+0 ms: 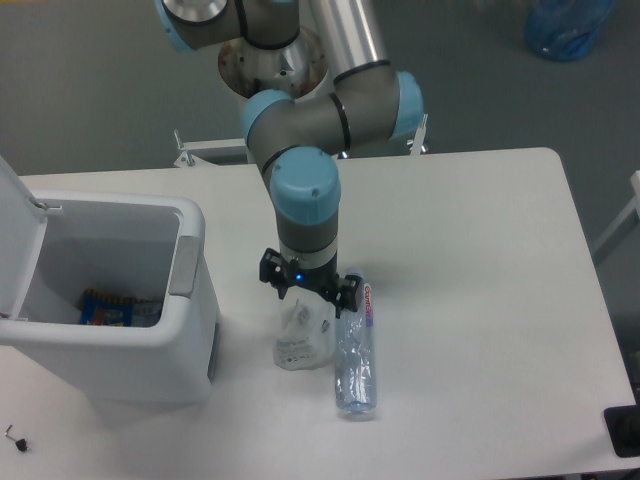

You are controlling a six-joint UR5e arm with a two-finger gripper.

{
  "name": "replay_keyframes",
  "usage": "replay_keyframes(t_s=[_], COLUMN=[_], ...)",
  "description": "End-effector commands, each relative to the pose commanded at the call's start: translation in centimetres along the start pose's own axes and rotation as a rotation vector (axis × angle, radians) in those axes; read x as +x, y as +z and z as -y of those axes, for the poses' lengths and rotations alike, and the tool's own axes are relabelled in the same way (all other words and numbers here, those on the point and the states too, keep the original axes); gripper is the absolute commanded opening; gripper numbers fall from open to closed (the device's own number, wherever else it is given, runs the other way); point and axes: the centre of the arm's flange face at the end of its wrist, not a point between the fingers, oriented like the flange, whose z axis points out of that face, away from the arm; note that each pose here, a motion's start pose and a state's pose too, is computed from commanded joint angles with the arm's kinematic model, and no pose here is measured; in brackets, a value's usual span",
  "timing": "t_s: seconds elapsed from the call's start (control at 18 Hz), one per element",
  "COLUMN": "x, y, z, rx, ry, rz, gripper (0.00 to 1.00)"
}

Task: Place the trash in the trash can
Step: 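Close the gripper on the crumpled plastic bag and lift it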

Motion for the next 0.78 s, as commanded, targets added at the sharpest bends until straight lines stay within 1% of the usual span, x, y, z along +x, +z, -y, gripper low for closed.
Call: replay_keyframes(t_s=[0.17, 0.22, 0.28, 0.44, 0.56, 0.61, 0.72, 0.78], x=[0.1, 0.2, 0.3, 0.1, 0.0, -0.1, -0.1, -0.1], y=[0.8, 0.7, 0.6, 0.3, 0.0, -0.1, -0.3, -0.4], z=[0.0, 0.1, 0.0, 0.2, 0.4, 0.4, 0.4, 0.5], rx=[-0.006, -0.002, -0.003, 0.002, 0.006, 0.009, 0.01, 0.011], ry=[0.001, 0.003, 0.003, 0.003, 0.002, 0.002, 0.002, 0.002], rz=[0.0, 0.002, 0.001, 0.005, 0.009, 0.011, 0.014, 0.015], gripper=[1.0, 0.92, 0.73, 0.31, 0.09, 0.07, 0.0, 0.0])
